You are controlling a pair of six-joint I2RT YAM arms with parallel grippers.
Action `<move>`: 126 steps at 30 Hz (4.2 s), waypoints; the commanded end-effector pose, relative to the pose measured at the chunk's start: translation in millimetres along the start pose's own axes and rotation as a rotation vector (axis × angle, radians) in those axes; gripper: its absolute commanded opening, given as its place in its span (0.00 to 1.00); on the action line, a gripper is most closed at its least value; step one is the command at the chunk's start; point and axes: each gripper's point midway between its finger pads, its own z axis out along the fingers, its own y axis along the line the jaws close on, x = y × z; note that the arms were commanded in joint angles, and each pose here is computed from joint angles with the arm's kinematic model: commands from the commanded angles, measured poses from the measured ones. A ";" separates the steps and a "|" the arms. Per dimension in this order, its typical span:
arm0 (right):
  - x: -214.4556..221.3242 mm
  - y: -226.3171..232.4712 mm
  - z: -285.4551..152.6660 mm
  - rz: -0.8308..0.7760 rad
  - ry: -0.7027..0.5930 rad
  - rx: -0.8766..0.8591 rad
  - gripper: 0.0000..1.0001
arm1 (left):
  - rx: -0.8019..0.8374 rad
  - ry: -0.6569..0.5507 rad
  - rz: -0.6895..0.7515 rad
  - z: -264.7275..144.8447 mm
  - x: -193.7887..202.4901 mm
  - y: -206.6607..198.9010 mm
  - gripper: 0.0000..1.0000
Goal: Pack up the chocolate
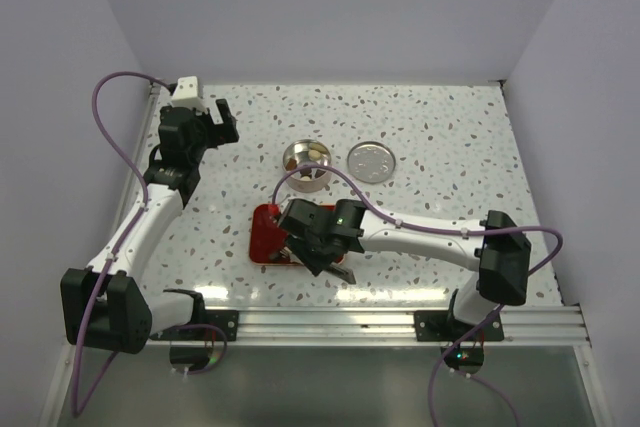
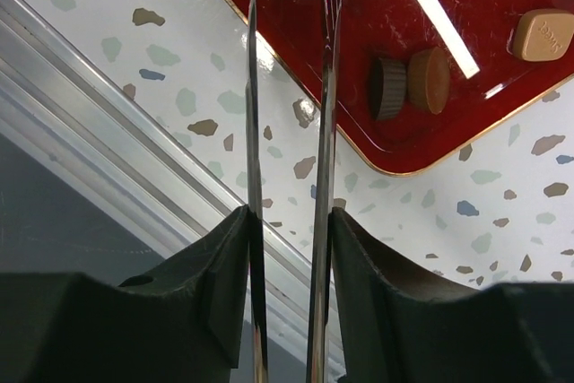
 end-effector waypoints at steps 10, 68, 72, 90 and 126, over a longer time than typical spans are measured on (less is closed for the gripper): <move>-24.4 -10.1 -22.9 -0.018 -0.062 0.076 0.37 | 0.010 -0.068 -0.004 -7.8 -29.4 -6.0 1.00; -156.7 -182.2 -44.3 0.117 -0.323 0.263 0.46 | -0.012 -0.045 0.002 -2.7 -22.4 -2.0 1.00; -154.4 -185.9 -46.5 0.127 -0.324 0.282 0.44 | -0.011 -0.049 0.002 -3.5 -24.1 -2.2 1.00; -78.9 -298.4 -96.5 0.373 -0.323 0.508 0.43 | -0.008 -0.047 0.000 -3.1 -23.1 -2.7 1.00; 59.6 -319.4 -4.8 0.633 -0.016 0.504 0.43 | 0.019 -0.028 -0.011 2.1 -14.3 -7.6 1.00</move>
